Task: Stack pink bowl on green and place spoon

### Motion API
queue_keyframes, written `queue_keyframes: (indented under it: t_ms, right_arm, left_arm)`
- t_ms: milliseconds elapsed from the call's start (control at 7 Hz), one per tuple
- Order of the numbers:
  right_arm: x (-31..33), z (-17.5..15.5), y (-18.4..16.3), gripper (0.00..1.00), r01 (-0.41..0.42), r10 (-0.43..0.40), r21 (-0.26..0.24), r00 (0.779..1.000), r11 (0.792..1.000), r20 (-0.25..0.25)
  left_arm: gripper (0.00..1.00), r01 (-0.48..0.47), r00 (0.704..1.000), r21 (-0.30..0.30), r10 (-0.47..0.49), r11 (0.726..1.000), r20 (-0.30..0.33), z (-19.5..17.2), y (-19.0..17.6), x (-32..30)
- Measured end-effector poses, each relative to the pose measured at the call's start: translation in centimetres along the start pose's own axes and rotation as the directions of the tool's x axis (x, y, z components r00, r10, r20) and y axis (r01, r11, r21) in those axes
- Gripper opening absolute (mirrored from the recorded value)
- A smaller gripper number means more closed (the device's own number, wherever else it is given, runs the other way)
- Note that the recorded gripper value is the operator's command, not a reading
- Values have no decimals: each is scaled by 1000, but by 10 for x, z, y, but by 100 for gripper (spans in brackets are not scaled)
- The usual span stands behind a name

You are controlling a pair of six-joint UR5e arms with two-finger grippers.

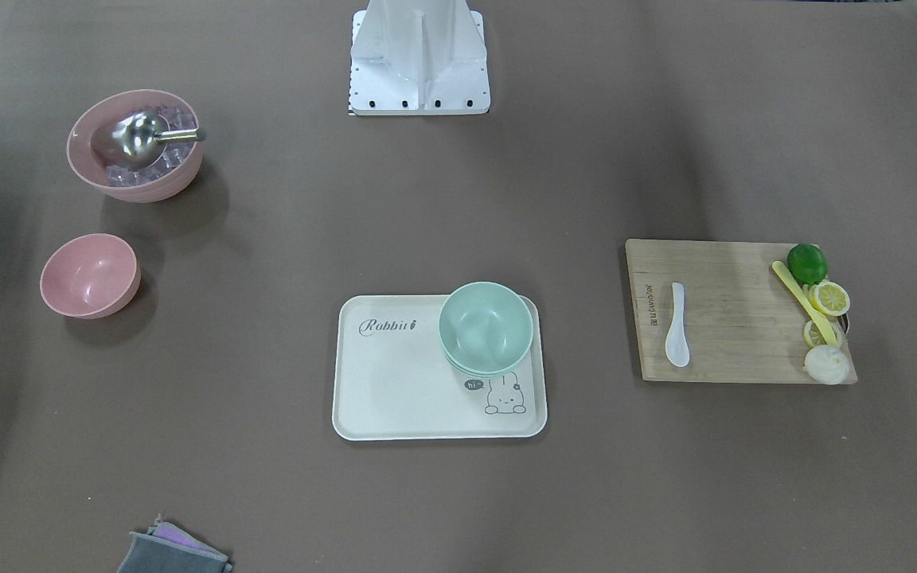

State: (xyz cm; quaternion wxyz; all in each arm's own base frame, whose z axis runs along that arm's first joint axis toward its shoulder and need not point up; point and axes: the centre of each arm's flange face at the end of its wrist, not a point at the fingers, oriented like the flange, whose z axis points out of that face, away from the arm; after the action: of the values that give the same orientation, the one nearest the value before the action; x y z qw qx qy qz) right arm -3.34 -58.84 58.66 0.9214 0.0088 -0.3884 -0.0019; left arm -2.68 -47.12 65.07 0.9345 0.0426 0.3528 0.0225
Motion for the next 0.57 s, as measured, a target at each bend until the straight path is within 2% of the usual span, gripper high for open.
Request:
queue_keyframes:
  t_ms: [571]
  right_arm:
    - [1,0,1,100,-2,2,-1,1000,1000,2]
  left_arm:
    - [98,-1,1000,2,1,1000,3,-1,-1,0]
